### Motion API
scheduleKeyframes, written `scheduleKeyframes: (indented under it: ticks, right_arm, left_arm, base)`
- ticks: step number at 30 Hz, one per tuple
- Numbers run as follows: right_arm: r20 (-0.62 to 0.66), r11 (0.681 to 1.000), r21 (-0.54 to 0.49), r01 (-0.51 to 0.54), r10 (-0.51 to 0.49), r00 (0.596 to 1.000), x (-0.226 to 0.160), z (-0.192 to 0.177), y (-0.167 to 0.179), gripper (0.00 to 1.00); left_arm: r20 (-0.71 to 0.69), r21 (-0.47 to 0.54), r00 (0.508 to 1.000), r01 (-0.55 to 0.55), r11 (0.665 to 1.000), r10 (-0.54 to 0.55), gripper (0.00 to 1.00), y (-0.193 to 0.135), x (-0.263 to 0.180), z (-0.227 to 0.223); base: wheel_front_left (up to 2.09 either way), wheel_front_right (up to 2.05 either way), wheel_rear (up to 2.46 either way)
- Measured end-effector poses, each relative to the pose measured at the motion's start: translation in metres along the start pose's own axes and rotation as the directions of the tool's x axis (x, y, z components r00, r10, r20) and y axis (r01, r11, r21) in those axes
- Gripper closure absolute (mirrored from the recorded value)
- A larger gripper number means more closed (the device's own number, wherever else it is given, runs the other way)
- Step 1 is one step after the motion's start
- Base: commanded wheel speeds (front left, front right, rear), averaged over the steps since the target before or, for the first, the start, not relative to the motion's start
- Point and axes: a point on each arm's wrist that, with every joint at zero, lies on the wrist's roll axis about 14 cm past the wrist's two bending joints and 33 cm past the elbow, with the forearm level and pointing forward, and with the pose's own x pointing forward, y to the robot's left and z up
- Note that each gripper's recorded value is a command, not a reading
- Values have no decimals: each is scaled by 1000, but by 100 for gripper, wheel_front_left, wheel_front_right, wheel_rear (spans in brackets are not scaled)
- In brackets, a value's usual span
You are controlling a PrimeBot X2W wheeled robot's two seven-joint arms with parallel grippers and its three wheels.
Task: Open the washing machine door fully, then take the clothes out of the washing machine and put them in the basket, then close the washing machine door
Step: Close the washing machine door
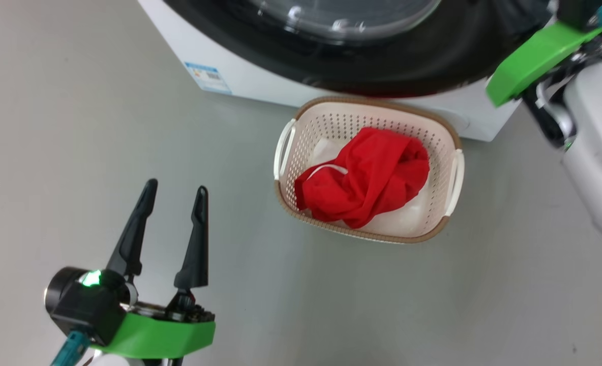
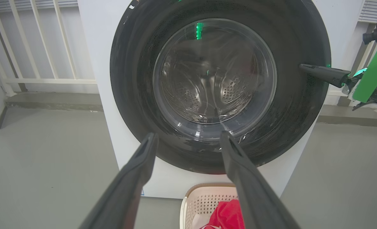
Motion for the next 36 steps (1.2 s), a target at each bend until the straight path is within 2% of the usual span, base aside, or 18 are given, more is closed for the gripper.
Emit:
scheduleKeyframes:
  ticks: [7,16,17,18,19,25,32,36]
  right_arm:
    - [44,998,30,61,-63,997,11,1,-23,100]
    - [104,995,71,66,-73,992,12,20,-14,100]
    - [115,994,88,69,-79,990,11,22,-15,92]
    - [124,993,97,69,-81,989,9,25,-15,66]
    - [132,992,103,70,-84,988,6,27,-15,0]
    - [137,992,101,78,-91,986,-16,25,-15,0]
    - [134,978,115,174,-189,973,-66,21,-35,0]
    - [104,973,92,213,-222,969,-100,12,-33,0]
  left_arm:
    - [-10,-16,1000,-10,1000,10,0,2,11,-7]
    - [-9,-24,1000,0,1000,-1,0,-2,15,-7]
    - [-4,-25,1000,3,1000,-3,0,-3,16,-5]
    - [-1,-26,1000,5,1000,-5,0,-4,17,-5]
    - [0,-33,1000,8,999,-8,0,-5,18,-5]
    - [-10,-58,1000,21,998,-21,0,-12,23,-10]
    - [14,-111,997,80,991,-79,0,-30,29,-6]
    - [27,-126,995,96,987,-94,0,-34,32,-3]
  base:
    - [0,0,0]
    - [0,0,0]
    - [0,0,0]
    - [0,0,0]
    - [0,0,0]
    - [0,0,0]
    - [0,0,0]
    - [0,0,0]
